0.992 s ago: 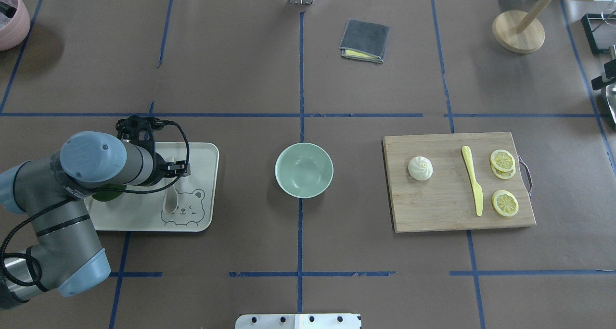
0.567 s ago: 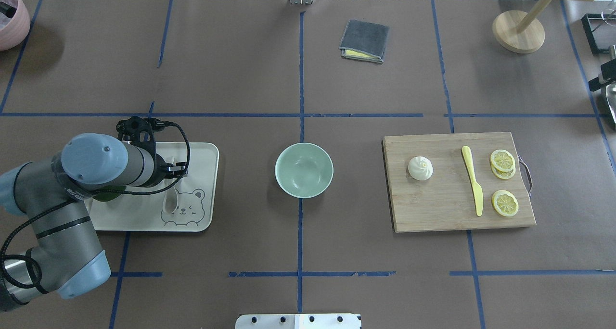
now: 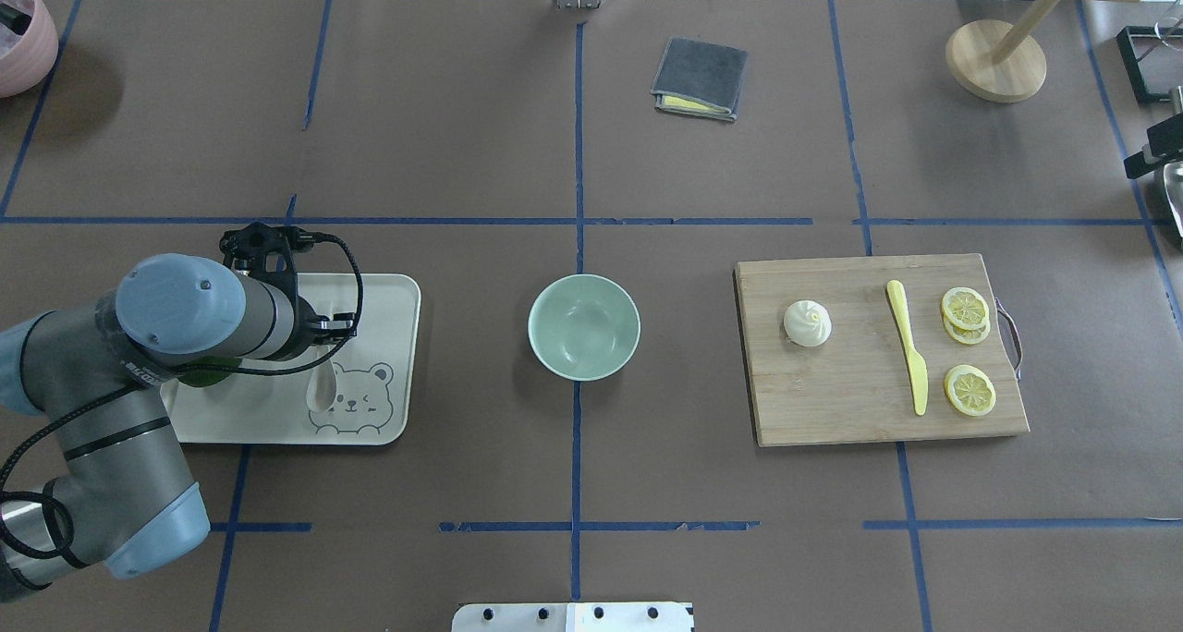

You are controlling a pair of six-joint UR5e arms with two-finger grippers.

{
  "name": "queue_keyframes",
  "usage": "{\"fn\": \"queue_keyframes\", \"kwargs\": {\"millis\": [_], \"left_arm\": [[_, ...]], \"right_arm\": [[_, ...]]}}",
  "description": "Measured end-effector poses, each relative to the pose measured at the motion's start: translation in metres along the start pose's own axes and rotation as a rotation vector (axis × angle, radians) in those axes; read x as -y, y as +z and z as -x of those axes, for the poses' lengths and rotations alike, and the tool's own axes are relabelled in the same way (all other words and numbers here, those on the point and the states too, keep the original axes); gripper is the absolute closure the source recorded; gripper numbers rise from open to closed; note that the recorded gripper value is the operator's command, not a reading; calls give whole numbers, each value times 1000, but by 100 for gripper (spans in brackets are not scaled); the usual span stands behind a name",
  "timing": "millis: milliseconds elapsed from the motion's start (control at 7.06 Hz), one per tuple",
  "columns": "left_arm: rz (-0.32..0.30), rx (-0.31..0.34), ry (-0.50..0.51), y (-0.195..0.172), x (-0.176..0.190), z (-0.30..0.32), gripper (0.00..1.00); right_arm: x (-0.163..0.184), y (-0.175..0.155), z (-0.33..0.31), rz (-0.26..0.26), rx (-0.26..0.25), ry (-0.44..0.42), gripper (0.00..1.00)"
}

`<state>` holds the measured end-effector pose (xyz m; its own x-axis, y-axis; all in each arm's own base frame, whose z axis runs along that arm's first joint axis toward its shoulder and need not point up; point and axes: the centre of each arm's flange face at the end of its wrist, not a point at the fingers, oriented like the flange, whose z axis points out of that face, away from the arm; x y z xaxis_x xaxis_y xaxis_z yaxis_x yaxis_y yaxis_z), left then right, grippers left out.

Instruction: Put spoon and bun in bowl

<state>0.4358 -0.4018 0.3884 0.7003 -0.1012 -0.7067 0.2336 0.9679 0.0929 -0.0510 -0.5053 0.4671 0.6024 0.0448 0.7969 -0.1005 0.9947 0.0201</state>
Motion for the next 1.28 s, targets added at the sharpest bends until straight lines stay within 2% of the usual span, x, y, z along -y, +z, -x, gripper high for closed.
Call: {"fn": "queue_keyframes", "kwargs": {"millis": [425, 850, 1275], "left_arm": [[-43, -27, -29, -59, 25, -12, 100], [-87, -107, -107, -96, 52, -43, 100], [-70, -182, -250, -114, 57, -78, 100]], "right_arm": [[-8, 35, 47, 23, 20, 17, 0], [-38, 101, 128, -35, 22, 52, 0], [-76, 162, 213, -82, -1, 67, 0]]}}
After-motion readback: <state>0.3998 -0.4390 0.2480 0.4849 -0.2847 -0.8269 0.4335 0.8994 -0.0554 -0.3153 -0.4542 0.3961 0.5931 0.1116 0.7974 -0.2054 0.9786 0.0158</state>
